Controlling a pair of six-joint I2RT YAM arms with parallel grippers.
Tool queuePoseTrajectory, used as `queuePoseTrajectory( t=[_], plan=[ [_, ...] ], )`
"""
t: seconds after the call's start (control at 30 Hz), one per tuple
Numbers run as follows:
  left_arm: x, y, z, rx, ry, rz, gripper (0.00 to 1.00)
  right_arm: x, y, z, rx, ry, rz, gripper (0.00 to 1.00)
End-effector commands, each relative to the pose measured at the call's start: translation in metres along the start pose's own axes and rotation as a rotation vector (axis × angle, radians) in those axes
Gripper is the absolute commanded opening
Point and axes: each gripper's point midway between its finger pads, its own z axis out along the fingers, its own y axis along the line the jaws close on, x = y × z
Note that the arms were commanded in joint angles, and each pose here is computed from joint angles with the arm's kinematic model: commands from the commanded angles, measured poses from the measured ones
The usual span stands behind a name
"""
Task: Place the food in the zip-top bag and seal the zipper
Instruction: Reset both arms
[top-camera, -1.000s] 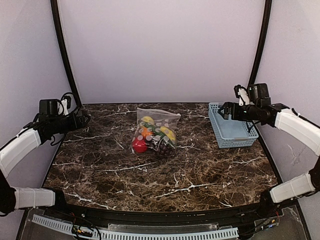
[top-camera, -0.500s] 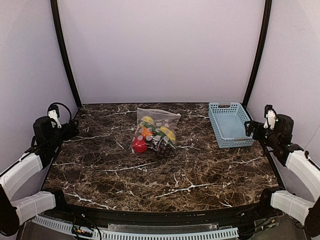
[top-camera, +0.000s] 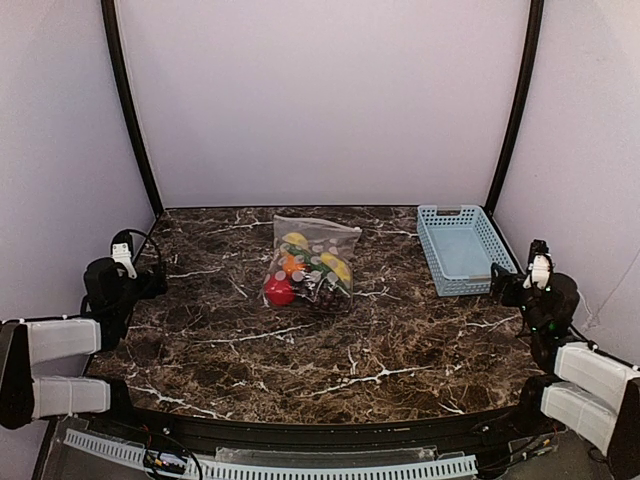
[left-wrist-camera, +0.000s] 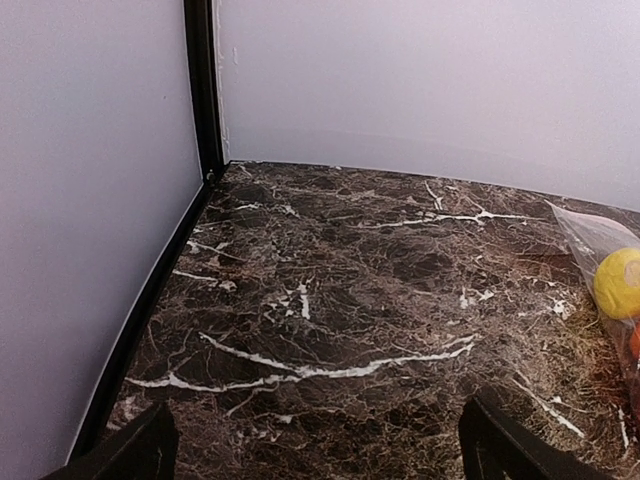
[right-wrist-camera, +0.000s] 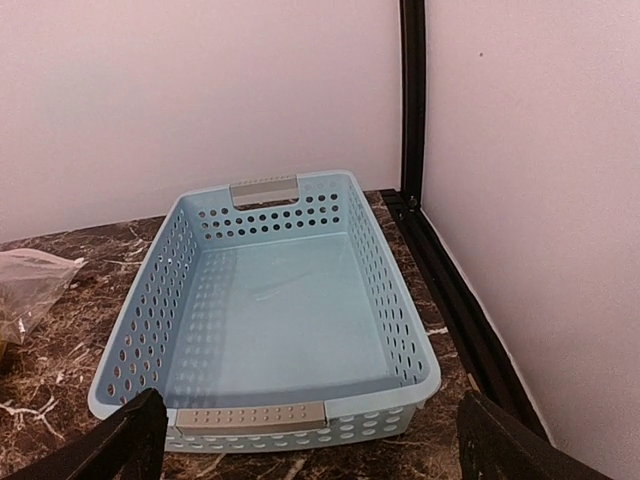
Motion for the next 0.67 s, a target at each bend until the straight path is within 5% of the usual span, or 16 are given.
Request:
queuePoseTrajectory(
  t=[0.0, 0.63],
  plan=[
    [-0.0028, 0.0057, 0.0021, -0.029, -0.053, 0.01, 0.99, -0.0325, -0.0053, -0.0065, 0.034, -0.164, -0.044, 0.99],
    [0.0062, 0.0057, 0.0075, -0.029, -0.016, 0.002, 0.99, -0.0283, -0.0091, -0.0115, 0.054, -0.159, -0.032, 0.99]
  ],
)
